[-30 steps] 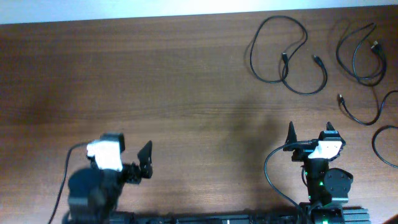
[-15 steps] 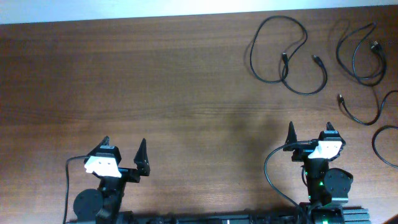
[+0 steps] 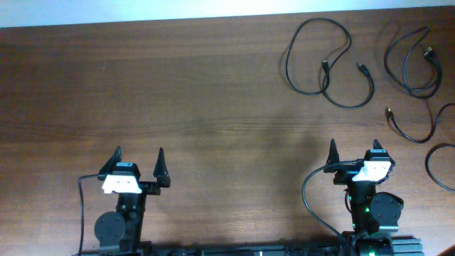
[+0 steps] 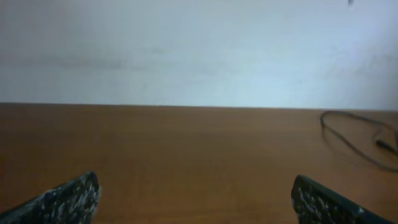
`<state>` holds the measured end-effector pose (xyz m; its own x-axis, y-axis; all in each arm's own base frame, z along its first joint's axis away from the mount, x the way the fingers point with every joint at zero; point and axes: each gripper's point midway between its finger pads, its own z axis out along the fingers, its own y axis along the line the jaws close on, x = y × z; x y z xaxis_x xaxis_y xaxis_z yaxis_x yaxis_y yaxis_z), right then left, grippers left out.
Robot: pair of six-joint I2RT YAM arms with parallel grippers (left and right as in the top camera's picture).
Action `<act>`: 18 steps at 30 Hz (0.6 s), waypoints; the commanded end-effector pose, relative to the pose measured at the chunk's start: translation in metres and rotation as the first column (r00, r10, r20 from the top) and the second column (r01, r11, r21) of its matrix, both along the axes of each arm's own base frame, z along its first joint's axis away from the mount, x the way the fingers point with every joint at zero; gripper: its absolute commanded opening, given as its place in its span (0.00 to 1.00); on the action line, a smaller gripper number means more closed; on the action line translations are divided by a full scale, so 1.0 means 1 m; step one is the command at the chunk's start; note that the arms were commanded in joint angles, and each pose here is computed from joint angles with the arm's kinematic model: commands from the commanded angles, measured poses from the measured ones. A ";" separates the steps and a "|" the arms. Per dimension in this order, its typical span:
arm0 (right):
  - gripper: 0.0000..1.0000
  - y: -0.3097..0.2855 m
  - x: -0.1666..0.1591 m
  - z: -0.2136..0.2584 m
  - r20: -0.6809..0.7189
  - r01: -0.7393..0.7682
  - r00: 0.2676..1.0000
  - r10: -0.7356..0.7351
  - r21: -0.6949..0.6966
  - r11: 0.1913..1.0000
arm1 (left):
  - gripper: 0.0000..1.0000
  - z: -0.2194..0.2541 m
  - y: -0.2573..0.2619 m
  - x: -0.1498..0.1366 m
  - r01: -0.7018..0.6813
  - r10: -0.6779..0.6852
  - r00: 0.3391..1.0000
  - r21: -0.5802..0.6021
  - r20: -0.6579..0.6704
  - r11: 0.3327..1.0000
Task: Untangle cables
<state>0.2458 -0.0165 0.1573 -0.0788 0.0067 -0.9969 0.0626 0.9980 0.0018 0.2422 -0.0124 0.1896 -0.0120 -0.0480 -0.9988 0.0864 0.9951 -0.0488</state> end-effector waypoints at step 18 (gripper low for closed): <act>0.99 0.000 0.000 -0.002 0.000 0.005 1.000 -0.005 0.004 1.000 | 0.99 -0.033 0.016 0.004 -0.072 0.078 0.995 0.093 -0.061 0.993</act>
<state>0.2458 -0.0165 0.1573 -0.0788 0.0063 -0.9969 0.0626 0.9980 0.0014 0.2461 -0.0044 0.1597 -0.0649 0.0847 -0.9943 0.0549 0.9952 0.0812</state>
